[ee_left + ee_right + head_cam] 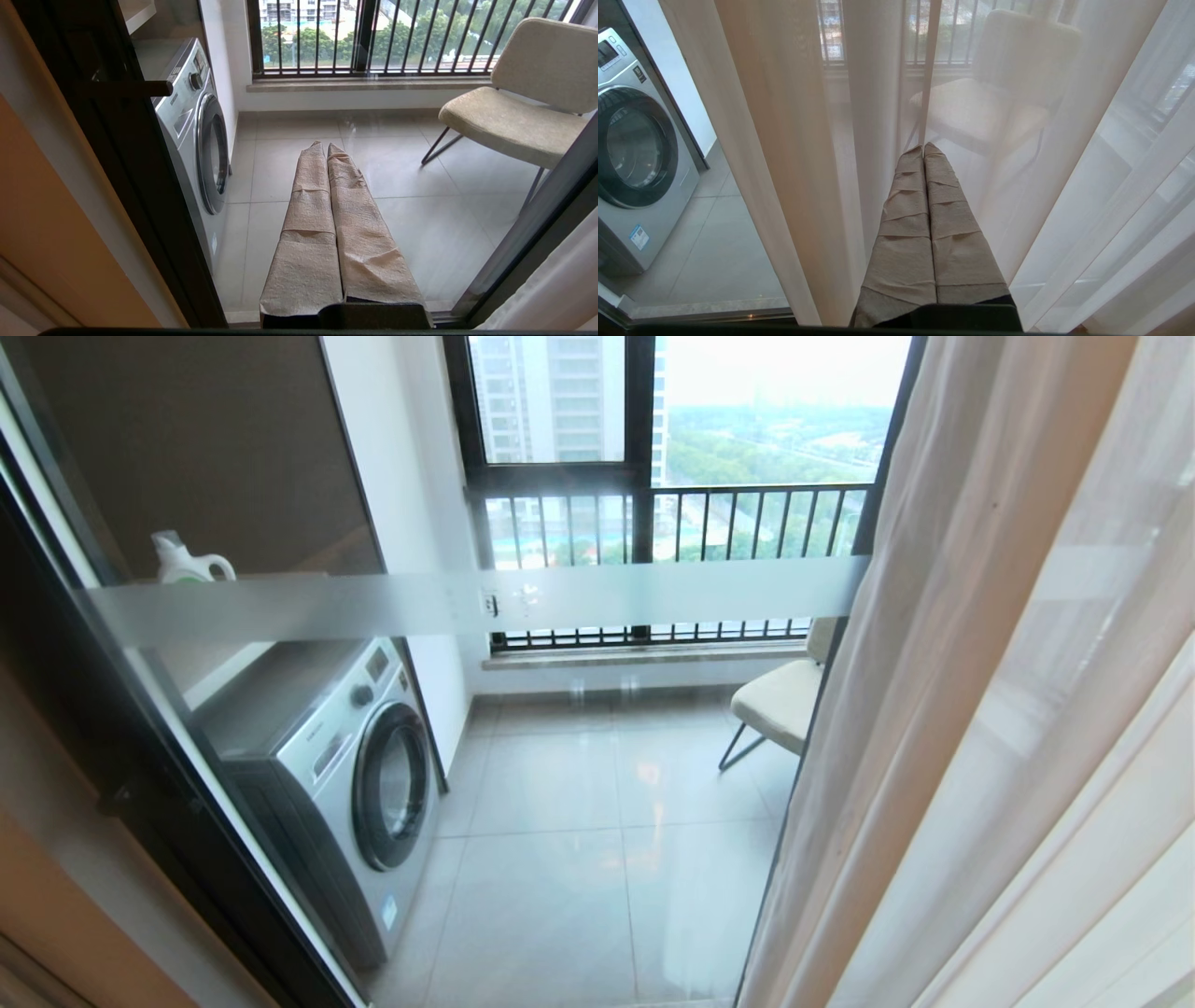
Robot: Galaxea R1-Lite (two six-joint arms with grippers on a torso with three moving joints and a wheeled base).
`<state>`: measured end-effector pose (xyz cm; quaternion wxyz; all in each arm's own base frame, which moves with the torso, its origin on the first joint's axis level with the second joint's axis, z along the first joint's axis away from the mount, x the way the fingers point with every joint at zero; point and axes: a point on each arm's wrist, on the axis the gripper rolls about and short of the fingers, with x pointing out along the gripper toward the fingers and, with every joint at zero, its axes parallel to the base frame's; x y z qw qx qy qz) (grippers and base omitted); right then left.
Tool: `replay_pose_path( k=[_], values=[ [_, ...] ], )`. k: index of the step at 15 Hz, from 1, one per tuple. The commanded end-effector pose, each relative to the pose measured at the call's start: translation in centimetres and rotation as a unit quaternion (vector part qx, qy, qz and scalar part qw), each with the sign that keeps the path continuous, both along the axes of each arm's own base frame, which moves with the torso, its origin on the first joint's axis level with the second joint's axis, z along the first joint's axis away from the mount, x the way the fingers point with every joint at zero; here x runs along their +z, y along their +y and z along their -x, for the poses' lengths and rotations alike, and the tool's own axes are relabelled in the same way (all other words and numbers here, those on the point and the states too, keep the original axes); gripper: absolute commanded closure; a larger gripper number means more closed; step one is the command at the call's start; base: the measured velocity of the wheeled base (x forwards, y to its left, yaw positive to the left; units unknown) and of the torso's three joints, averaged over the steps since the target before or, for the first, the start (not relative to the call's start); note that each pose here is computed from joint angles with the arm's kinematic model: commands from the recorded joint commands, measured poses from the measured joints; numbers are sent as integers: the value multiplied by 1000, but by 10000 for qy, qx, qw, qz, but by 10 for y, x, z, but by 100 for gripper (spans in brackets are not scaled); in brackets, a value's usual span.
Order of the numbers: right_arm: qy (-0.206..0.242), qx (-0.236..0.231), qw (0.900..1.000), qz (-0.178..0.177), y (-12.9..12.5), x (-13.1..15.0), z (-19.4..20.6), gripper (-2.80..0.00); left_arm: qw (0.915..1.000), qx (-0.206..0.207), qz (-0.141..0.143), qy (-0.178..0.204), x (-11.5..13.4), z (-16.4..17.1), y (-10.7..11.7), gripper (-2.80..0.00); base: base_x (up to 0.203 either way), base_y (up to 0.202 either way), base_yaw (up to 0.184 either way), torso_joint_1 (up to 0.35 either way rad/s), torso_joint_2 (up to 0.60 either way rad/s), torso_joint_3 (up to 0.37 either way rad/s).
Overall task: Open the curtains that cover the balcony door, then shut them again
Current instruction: Close the inner curtains on both sides
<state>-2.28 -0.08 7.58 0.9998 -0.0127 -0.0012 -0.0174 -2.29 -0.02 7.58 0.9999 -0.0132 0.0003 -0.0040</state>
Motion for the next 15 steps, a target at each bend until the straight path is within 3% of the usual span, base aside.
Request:
replay_pose_path(
  k=[1,15],
  values=[
    [6,-3,10000,3,0,0,0,0,10000,2,6,-2,0,0,0,0,0,0,0,0,0,0],
    [5,-3,10000,3,0,0,0,0,10000,2,-2,-2,0,0,0,0,0,0,0,0,0,0]
  ],
)
